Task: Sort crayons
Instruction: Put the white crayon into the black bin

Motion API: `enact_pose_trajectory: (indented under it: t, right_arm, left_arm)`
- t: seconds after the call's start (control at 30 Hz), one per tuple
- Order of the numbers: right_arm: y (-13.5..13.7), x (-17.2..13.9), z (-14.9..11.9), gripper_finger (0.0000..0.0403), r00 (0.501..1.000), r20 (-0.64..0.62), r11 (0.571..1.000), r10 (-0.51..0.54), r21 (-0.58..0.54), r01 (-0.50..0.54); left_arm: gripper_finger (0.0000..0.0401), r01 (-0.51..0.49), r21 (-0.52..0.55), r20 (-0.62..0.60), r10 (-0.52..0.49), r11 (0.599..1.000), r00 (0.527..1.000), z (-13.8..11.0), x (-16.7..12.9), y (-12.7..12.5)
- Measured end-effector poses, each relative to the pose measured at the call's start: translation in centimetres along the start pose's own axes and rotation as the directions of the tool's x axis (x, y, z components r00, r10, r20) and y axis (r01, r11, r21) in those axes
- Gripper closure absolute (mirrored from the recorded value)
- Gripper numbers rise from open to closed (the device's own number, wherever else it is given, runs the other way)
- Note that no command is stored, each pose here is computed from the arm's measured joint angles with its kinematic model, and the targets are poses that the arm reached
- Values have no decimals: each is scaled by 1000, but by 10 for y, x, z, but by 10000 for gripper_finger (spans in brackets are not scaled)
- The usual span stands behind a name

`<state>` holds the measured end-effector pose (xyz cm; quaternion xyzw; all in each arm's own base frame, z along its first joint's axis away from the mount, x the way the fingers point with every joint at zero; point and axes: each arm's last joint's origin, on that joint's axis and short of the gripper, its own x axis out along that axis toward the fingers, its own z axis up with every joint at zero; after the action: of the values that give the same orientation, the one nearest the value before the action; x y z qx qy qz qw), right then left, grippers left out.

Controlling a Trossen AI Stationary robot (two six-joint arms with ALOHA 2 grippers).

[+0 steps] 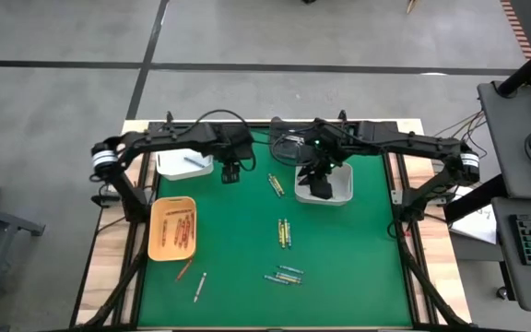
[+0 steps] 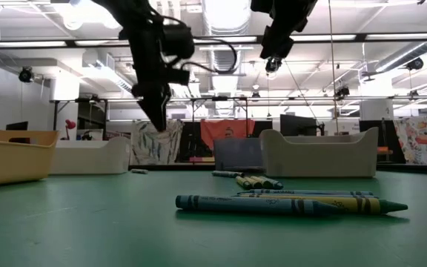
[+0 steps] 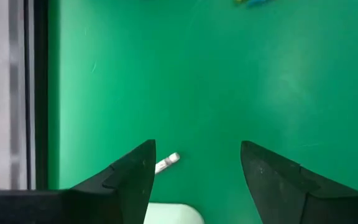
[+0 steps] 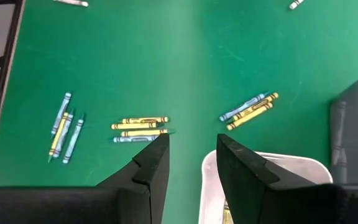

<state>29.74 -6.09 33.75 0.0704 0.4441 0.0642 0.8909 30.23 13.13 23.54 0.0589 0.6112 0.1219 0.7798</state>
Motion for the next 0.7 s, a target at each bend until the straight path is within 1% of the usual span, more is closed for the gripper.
enact_pose_trajectory:
  t: [0.1, 0.33, 0.57, 0.63, 0.7]
  right_arm:
    - [0, 0, 0, 281, 1000, 1, 1000, 1, 0, -1]
    - [0, 0, 2, 282, 1000, 18, 1000, -2, -5, 2]
    - [0, 0, 2, 282, 1000, 22, 1000, -2, 1, 2]
    - [0, 0, 2, 284, 1000, 21, 1000, -2, 1, 2]
    - [0, 0, 2, 284, 1000, 23, 1000, -2, 5, 2]
  left_arm:
    - [184, -19, 8, -49, 20, 1000, 999, 0, 13, -1]
    - [184, -3, 13, -128, 5, 1000, 992, -1, 32, -3]
    - [184, 7, 6, -175, -6, 1000, 985, -8, 41, -5]
    - [184, -14, 8, -194, 15, 1000, 981, -11, 44, -4]
    - [184, -60, 22, -234, 63, 998, 970, -18, 49, -2]
